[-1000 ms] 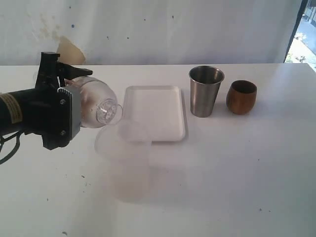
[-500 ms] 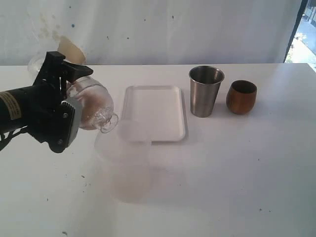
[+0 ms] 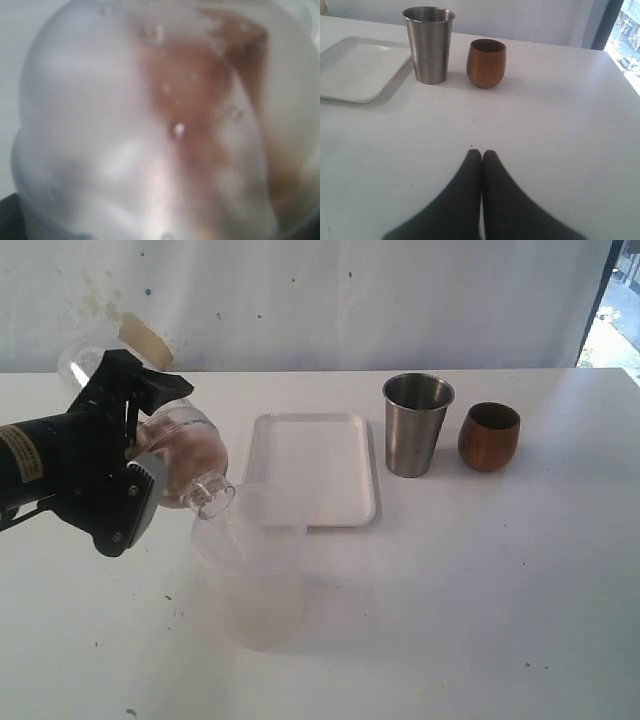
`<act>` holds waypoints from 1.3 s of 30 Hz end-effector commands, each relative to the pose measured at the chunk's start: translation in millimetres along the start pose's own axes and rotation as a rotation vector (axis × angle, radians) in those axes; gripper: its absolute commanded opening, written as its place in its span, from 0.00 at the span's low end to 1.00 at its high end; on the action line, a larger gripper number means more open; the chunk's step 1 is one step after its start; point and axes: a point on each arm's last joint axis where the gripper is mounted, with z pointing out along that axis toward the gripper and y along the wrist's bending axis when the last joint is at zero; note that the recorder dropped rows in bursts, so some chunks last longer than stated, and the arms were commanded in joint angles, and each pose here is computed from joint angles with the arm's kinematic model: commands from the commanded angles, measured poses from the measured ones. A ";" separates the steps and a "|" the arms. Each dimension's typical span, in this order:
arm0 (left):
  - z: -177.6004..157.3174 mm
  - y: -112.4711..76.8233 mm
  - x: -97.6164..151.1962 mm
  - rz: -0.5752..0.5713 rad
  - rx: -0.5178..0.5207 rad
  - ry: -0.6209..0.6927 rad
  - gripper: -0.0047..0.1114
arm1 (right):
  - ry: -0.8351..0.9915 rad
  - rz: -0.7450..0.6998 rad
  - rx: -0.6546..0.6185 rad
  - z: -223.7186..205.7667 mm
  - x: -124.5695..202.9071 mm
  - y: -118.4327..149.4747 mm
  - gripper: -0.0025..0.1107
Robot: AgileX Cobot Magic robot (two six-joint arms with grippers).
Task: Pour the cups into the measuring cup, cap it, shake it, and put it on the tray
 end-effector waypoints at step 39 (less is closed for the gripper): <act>-3.0 18.5 4.1 0.071 -0.170 0.045 0.04 | -0.006 -0.009 0.002 0.0 0.9 0.0 0.02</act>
